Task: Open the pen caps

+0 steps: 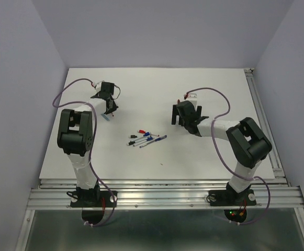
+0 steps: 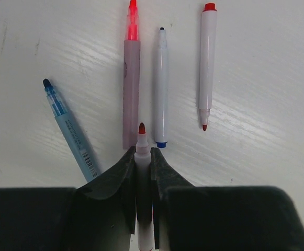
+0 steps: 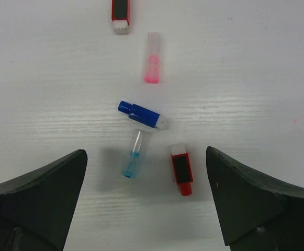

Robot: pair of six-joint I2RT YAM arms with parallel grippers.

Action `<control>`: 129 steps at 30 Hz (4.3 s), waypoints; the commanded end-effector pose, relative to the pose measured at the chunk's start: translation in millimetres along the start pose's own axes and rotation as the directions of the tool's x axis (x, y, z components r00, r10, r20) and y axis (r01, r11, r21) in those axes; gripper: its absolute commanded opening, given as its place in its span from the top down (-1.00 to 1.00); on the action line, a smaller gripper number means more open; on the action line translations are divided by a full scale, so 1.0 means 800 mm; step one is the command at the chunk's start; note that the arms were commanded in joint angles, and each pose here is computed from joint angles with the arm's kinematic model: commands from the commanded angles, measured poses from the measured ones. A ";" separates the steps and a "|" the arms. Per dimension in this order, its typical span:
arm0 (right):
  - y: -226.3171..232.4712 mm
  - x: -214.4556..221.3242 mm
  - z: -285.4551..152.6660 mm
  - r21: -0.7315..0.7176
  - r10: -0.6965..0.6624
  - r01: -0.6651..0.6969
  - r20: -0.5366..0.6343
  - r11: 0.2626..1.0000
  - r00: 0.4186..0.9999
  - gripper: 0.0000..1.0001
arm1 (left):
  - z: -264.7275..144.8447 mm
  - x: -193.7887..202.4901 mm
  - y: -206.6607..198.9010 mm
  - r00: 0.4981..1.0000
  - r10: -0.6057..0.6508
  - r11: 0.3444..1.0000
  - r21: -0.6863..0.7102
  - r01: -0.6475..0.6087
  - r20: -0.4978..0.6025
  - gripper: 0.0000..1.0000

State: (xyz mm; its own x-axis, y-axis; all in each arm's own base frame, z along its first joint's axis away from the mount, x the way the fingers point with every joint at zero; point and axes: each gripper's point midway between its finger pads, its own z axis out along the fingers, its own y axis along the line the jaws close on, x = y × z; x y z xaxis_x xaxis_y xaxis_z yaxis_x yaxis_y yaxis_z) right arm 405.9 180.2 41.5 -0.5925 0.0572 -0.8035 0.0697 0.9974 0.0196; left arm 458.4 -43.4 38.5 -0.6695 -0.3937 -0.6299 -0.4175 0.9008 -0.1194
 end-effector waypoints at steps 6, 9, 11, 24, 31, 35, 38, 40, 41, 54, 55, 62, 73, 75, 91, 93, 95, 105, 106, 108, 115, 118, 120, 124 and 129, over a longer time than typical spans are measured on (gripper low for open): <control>0.008 -0.072 -0.069 -0.132 0.195 -0.178 0.133 0.975 0.972 -1.00 | -0.001 -0.009 -0.002 1.000 0.025 1.000 0.007 -0.024 -0.005 0.32; 0.006 -0.082 -0.088 -0.170 0.221 -0.195 0.152 0.966 0.963 -1.00 | -0.008 -0.007 -0.008 1.000 0.022 0.999 0.041 -0.022 -0.008 0.10; 0.005 -0.084 -0.096 -0.183 0.231 -0.202 0.153 0.962 0.961 -1.00 | -0.013 -0.003 -0.007 1.000 0.023 0.999 0.049 -0.022 -0.013 0.07; -0.013 -0.035 -0.156 -0.290 0.385 -0.358 0.040 0.888 0.922 -1.00 | -0.161 0.046 -0.079 0.994 0.099 0.894 0.435 -0.108 0.043 -0.89; -0.017 -0.022 -0.180 -0.344 0.406 -0.375 0.019 0.861 0.914 -1.00 | -0.245 0.128 -0.110 0.974 0.200 0.775 0.591 -0.224 0.106 -0.98; -0.015 -0.019 -0.184 -0.366 0.408 -0.376 0.012 0.851 0.913 -1.00 | -0.263 0.176 -0.115 0.972 0.228 0.722 0.660 -0.208 0.057 -0.98; -0.011 -0.013 -0.183 -0.370 0.396 -0.372 -0.013 0.851 0.918 -1.00 | -0.280 0.193 -0.135 0.959 0.267 0.663 0.706 -0.250 0.089 -0.98; -0.010 -0.010 -0.181 -0.366 0.390 -0.371 -0.025 0.854 0.921 -1.00 | -0.282 0.201 -0.147 0.947 0.302 0.640 0.713 -0.286 0.108 -0.98; -0.011 -0.007 -0.180 -0.359 0.386 -0.372 -0.034 0.856 0.922 -1.00 | -0.282 0.207 -0.157 0.930 0.342 0.621 0.711 -0.330 0.133 -0.98; -0.031 -0.004 -0.180 -0.290 0.375 -0.361 -0.006 0.886 0.927 -1.00 | -0.245 0.240 -0.227 0.817 0.547 0.556 0.652 -0.516 0.180 -0.65; -0.032 -0.004 -0.179 -0.286 0.373 -0.358 -0.004 0.889 0.928 -1.00 | -0.237 0.248 -0.227 0.809 0.564 0.557 0.646 -0.521 0.166 -0.64; -0.034 -0.005 -0.181 -0.291 0.366 -0.348 0.010 0.891 0.930 -1.00 | -0.217 0.254 -0.229 0.798 0.583 0.594 0.590 -0.546 0.151 -0.50; -0.034 -0.003 -0.181 -0.296 0.351 -0.333 0.011 0.895 0.936 -1.00 | -0.201 0.274 -0.227 0.780 0.615 0.603 0.568 -0.560 0.117 -0.35; -0.034 -0.004 -0.181 -0.297 0.352 -0.333 0.012 0.895 0.936 -1.00 | -0.199 0.279 -0.225 0.780 0.616 0.608 0.564 -0.560 0.110 -0.33; -0.040 -0.003 -0.180 -0.273 0.359 -0.340 0.021 0.900 0.933 -1.00 | -0.208 0.328 -0.220 0.743 0.666 0.599 0.542 -0.590 0.072 0.43; -0.040 -0.002 -0.181 -0.273 0.358 -0.339 0.017 0.900 0.934 -1.00 | -0.219 0.336 -0.226 0.731 0.677 0.578 0.550 -0.603 0.090 0.49; -0.041 -0.002 -0.180 -0.269 0.359 -0.341 0.017 0.901 0.933 -1.00 | -0.221 0.342 -0.227 0.718 0.689 0.569 0.542 -0.618 0.096 0.50; -0.038 0.001 -0.186 -0.270 0.386 -0.378 -0.024 0.886 0.922 -1.00 | -0.258 0.325 -0.241 0.778 0.611 0.602 0.553 -0.576 0.145 1.00; -0.034 0.000 -0.189 -0.286 0.390 -0.382 -0.032 0.879 0.920 -1.00 | -0.274 0.313 -0.248 0.801 0.575 0.605 0.573 -0.553 0.166 1.00; -0.027 0.000 -0.193 -0.316 0.394 -0.389 -0.052 0.865 0.918 -1.00 | -0.287 0.303 -0.250 0.823 0.537 0.603 0.598 -0.527 0.184 1.00; 0.015 0.004 -0.223 -0.513 0.350 -0.365 -0.131 0.777 0.928 -1.00 | -0.333 0.222 -0.234 0.928 0.294 0.721 0.583 -0.373 0.230 1.00; 0.042 -0.012 -0.249 -0.655 0.347 -0.344 -0.131 0.673 0.929 -1.00 | -0.337 0.197 -0.222 0.962 0.166 0.792 0.553 -0.261 0.216 1.00; 0.066 -0.012 -0.276 -0.776 0.310 -0.306 -0.149 0.552 0.939 -1.00 | -0.344 0.181 -0.217 0.976 0.067 0.819 0.547 -0.172 0.206 1.00; 0.100 -0.005 -0.308 -0.880 0.257 -0.308 -0.223 0.363 0.940 -0.93 | -0.351 0.160 -0.213 0.980 -0.050 0.847 0.528 -0.061 0.194 1.00; 0.124 -0.005 -0.304 -0.890 0.231 -0.303 -0.234 0.339 0.944 -0.91 | -0.355 0.156 -0.219 0.980 -0.075 0.844 0.534 -0.036 0.184 1.00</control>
State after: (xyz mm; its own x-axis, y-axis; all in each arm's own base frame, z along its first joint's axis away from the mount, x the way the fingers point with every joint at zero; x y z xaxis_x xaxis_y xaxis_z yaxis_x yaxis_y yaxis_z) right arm 227.4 265.1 157.2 -0.7564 0.3102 -0.5758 -0.3817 0.5055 0.7738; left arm 262.9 -305.3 173.5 -0.5740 -0.3102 -0.7578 0.0705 0.9034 -0.4231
